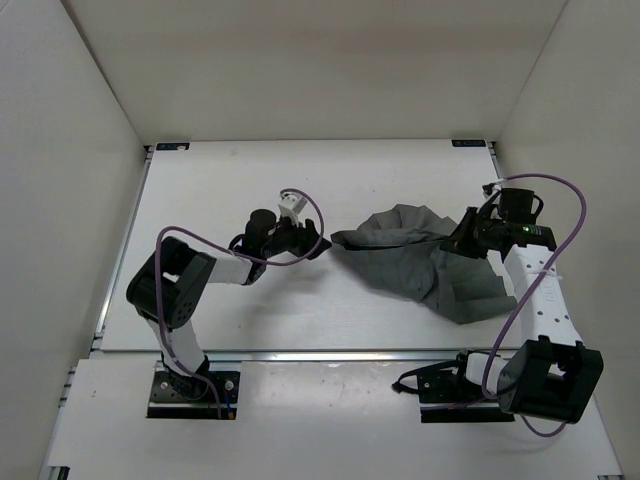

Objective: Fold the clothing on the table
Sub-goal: Flatten the skirt out, then fold the skirt

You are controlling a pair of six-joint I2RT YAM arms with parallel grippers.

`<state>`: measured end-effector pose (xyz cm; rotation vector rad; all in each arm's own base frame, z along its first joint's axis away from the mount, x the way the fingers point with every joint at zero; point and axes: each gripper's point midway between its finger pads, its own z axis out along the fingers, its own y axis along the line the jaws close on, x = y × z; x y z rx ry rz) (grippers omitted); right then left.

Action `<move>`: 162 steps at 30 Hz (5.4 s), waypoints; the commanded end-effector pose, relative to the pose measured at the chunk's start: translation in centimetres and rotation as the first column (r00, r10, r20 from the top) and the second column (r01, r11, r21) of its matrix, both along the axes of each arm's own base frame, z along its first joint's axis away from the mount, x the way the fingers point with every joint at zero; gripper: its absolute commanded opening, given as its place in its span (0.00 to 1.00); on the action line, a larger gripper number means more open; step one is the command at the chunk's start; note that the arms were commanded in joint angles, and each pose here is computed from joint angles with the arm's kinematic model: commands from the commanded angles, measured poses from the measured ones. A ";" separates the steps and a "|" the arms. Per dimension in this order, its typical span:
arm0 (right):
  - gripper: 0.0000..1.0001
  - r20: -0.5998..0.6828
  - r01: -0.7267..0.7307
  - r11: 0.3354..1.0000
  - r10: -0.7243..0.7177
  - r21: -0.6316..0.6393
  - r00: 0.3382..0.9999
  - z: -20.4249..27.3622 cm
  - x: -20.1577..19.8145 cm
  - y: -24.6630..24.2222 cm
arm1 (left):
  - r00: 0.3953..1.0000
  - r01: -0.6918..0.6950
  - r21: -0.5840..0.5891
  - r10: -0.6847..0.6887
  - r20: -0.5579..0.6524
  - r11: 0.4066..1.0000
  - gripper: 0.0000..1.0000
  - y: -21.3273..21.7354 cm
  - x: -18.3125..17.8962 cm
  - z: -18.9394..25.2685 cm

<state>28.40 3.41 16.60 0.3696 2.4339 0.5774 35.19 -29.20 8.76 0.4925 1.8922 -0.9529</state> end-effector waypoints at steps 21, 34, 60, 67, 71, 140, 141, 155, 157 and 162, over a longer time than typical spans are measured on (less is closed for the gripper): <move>0.00 0.116 -0.063 0.998 0.060 0.021 0.991 2.1 0.7 2.1 | 0.605 -0.405 -0.320 -0.012 -0.796 0.857 0.75 -2.5 2.4 -1.6; 0.00 0.149 -0.070 0.997 0.066 0.018 0.987 2.6 0.7 2.3 | 0.476 -0.494 -0.303 -0.038 -0.878 0.815 0.76 -4.3 3.7 -2.8; 0.00 0.509 -0.276 0.958 0.275 -0.075 0.816 13.0 -0.2 5.4 | 0.775 -0.443 -0.417 0.106 -0.623 0.794 0.00 3.4 5.7 13.1; 0.00 0.633 -0.299 0.928 0.370 -0.222 0.680 20.9 0.6 6.6 | 0.871 -0.442 -0.424 0.267 -0.412 0.790 0.00 9.1 2.8 23.8; 0.00 0.656 -0.345 0.910 0.407 -0.230 0.636 22.0 2.9 7.9 | 0.862 -0.472 -0.371 0.330 -0.386 0.799 0.00 10.8 2.7 24.0; 0.54 0.223 -0.091 0.978 0.133 -0.188 0.966 -0.4 16.2 4.0 | 0.765 -0.576 -0.094 0.495 -0.412 0.812 0.99 13.7 6.2 7.0; 0.56 0.213 -0.061 0.981 0.101 -0.186 0.972 -0.4 15.7 3.0 | 0.773 -0.559 -0.087 0.480 -0.416 0.824 0.99 13.5 5.7 6.7; 0.56 -0.012 0.061 0.971 -0.065 -0.232 0.998 -8.0 9.1 -2.9 | 0.779 -0.580 0.069 0.577 -0.244 0.812 0.64 16.4 0.3 4.9; 0.56 -0.024 0.066 0.966 -0.074 -0.249 0.997 -8.2 9.1 -3.2 | 0.732 -0.613 0.095 0.609 -0.304 0.784 0.13 17.7 0.4 4.1; 0.54 -0.098 0.068 0.963 -0.096 -0.260 0.991 -10.0 8.5 -3.2 | 0.663 -0.623 0.274 0.681 -0.311 0.732 0.01 18.9 0.6 1.7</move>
